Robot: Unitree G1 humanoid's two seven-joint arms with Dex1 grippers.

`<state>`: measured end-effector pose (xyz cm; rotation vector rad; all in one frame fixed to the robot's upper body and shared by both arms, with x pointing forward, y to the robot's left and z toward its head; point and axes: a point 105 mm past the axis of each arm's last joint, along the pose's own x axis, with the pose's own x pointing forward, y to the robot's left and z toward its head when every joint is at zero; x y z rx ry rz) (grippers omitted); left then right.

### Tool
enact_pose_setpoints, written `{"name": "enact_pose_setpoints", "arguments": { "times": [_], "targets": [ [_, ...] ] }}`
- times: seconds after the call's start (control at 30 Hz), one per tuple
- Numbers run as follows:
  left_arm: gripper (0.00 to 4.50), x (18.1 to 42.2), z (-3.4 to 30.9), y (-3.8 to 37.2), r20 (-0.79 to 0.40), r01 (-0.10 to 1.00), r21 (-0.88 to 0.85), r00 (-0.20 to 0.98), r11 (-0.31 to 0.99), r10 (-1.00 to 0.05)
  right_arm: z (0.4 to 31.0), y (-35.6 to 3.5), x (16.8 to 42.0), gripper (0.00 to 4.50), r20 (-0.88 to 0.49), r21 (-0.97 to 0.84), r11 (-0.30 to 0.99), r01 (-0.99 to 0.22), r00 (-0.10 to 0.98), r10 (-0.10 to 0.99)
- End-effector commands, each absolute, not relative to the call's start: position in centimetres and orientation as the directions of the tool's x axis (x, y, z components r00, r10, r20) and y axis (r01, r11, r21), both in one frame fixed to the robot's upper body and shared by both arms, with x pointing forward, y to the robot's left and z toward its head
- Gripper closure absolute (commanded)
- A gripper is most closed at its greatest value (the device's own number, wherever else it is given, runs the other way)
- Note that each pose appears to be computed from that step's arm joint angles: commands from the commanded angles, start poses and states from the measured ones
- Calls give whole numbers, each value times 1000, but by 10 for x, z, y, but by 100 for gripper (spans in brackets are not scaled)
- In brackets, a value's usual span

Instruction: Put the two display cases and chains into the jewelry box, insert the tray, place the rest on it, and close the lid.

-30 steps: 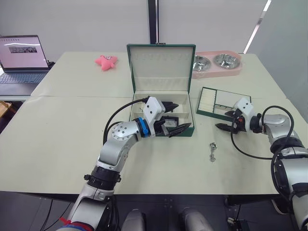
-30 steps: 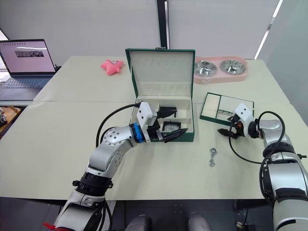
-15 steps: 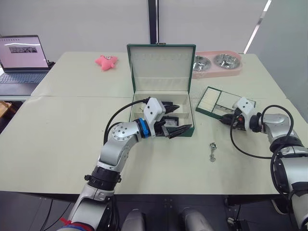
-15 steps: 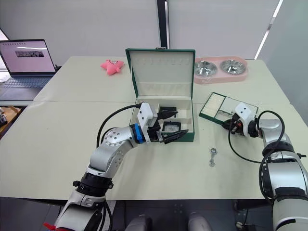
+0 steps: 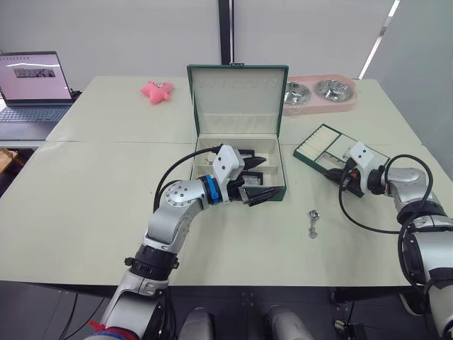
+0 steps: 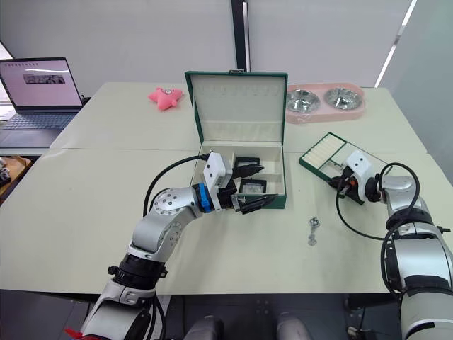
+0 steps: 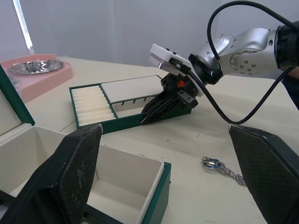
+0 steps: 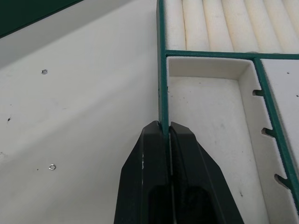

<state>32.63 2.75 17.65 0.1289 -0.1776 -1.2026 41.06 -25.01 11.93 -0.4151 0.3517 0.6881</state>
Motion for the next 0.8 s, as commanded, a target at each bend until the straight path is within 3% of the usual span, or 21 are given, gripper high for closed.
{"name": "enact_pose_setpoints", "arguments": {
  "times": [0.03, 0.37, 0.8],
  "targets": [
    [0, 322, 189, 24, 106, 915, 218, 324, 340, -940, 139, -255, 415, 447, -375, -263, 720, -642, 756, 537],
    [0, 323, 188, 33, 112, 908, 216, 343, 360, -933, 155, -268, 403, 447, -361, -287, 688, -667, 740, 567],
    [0, 319, 181, 61, 131, 881, 240, 387, 408, -913, 184, -239, 329, 447, -425, -309, 524, -793, 608, 670]
  ]
}}
